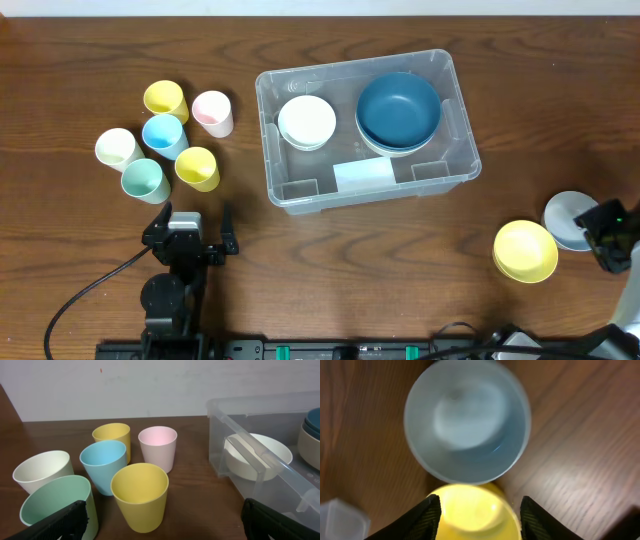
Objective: Pack container
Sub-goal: 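Move the right gripper to the light grey bowl and grasp it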
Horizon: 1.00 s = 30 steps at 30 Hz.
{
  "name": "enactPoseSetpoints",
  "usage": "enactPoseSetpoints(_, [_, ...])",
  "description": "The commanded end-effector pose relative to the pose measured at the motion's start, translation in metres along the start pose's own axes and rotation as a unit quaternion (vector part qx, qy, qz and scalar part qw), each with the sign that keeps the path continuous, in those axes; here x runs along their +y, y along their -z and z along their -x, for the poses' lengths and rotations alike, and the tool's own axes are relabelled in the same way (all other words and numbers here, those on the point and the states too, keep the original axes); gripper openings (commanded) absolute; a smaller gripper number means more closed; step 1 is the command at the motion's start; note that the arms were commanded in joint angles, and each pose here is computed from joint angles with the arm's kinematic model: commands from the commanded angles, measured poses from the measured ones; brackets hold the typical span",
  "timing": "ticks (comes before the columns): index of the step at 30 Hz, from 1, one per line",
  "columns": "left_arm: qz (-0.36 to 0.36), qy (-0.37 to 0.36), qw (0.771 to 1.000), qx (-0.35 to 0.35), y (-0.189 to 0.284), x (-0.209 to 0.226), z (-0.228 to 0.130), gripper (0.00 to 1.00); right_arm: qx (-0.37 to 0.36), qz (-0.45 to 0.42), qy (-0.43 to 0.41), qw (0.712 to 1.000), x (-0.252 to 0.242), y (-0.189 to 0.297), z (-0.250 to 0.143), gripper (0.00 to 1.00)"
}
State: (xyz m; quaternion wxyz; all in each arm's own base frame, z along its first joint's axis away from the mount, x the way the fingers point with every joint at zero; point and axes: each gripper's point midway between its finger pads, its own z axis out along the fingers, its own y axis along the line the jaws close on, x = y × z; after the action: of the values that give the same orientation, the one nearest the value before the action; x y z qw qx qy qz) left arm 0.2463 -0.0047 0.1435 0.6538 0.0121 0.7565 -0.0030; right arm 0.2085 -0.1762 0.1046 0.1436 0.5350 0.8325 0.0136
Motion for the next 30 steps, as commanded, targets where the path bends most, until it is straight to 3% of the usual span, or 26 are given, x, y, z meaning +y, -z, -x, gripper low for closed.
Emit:
enactPoseSetpoints(1, [-0.001, -0.001, 1.000, 0.026, -0.001, -0.001, -0.016, 0.98, -0.008, -0.010, -0.036, 0.999, -0.014, 0.000, 0.005, 0.51])
enactPoseSetpoints(21, [-0.001, -0.001, 1.000, 0.026, -0.001, -0.001, -0.016, 0.98, 0.041, -0.042, -0.065, 0.996, -0.028, -0.065, 0.012, 0.44])
enactPoseSetpoints(30, [-0.001, -0.001, 1.000, 0.026, -0.001, -0.001, -0.016, 0.98, 0.057, -0.047, -0.064, 0.995, -0.029, -0.087, 0.011, 0.26])
